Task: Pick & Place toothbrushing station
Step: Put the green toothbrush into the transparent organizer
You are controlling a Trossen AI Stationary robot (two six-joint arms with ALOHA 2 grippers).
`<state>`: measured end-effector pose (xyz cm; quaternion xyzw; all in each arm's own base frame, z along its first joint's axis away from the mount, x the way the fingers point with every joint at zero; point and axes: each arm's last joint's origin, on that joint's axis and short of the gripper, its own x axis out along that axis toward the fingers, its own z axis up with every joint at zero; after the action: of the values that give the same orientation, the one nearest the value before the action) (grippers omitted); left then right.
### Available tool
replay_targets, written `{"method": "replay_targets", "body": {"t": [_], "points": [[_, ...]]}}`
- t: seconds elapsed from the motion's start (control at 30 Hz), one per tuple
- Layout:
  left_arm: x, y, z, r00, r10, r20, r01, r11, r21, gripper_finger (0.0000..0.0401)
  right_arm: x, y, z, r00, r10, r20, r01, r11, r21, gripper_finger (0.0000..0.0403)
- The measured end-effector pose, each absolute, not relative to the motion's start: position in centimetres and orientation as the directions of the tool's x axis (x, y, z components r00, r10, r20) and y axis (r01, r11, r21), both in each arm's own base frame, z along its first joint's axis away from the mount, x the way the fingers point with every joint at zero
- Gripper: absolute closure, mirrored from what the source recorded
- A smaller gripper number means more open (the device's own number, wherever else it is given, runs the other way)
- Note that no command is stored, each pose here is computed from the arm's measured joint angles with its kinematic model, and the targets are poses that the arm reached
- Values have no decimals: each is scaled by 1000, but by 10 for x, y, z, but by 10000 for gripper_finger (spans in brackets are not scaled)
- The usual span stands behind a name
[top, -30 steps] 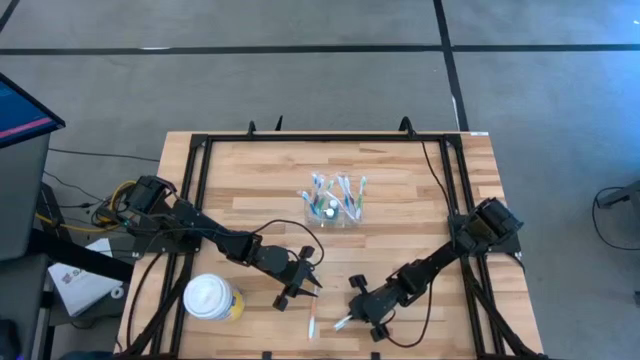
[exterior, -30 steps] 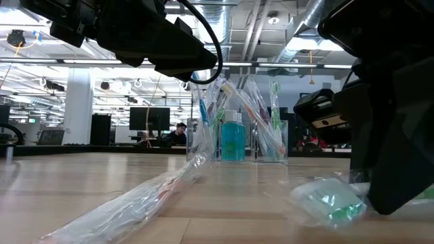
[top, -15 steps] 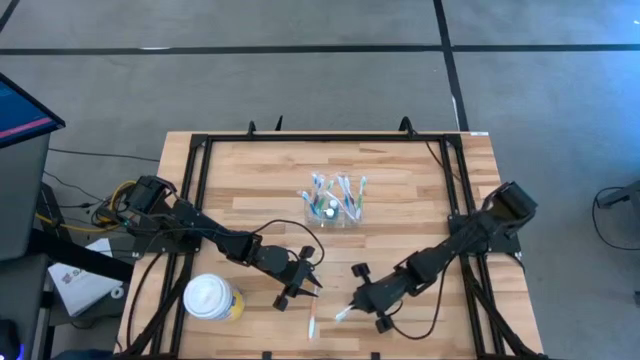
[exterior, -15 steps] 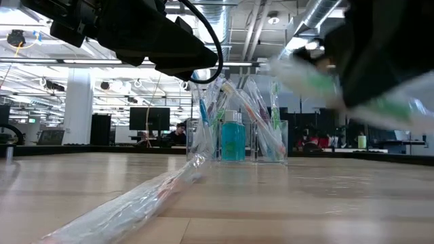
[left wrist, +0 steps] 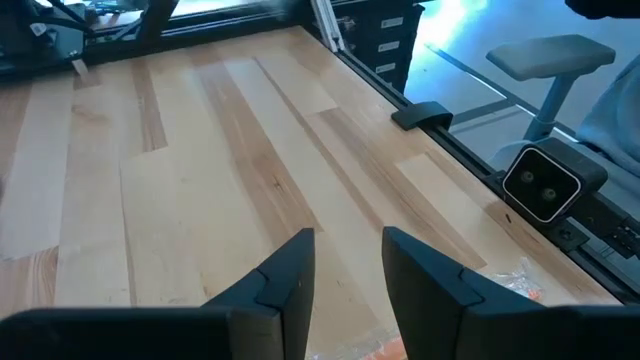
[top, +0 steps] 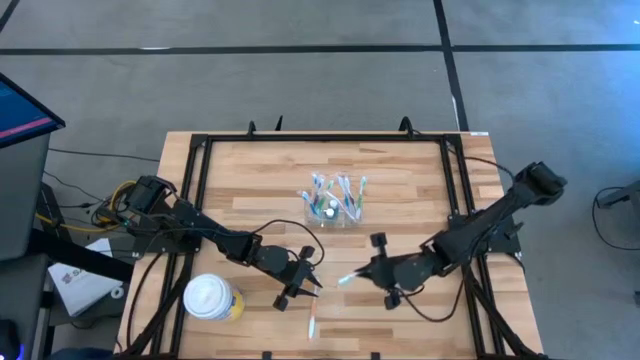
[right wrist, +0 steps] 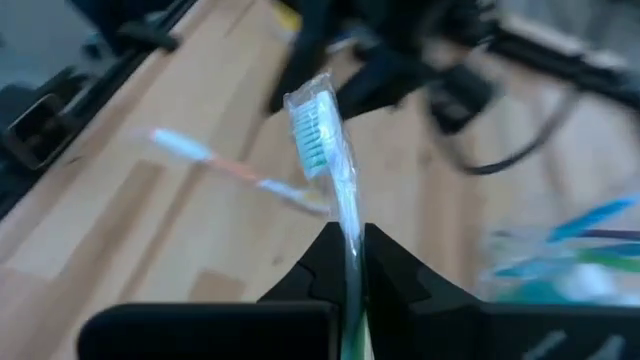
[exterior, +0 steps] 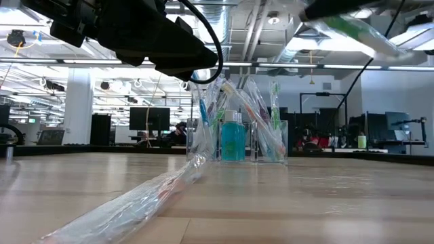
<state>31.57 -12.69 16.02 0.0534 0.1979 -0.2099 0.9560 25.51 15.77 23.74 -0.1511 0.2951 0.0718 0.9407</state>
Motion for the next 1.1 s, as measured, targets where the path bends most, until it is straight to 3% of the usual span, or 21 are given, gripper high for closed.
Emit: {"method": "replay_targets", "body": {"t": [0.33, 0.57, 0.9, 1.1], "points": [[316, -127, 164, 844, -383, -374, 419, 908, 17, 289, 241, 137, 272, 886, -191, -422, 24, 929, -370, 394], [317, -126, 165, 868, -331, -370, 365, 931, 21, 289, 233, 109, 270, 869, -359, -342, 220, 897, -384, 394], [318, -125, 165, 883, -295, -365, 330, 943, 35, 289, 205, 69, 252, 932, -358, -61, 337, 914, -225, 394], [321, -120, 172, 953, -112, -283, 143, 986, 89, 289, 199, 54, 242, 959, -268, 92, 278, 952, -126, 394]]}}
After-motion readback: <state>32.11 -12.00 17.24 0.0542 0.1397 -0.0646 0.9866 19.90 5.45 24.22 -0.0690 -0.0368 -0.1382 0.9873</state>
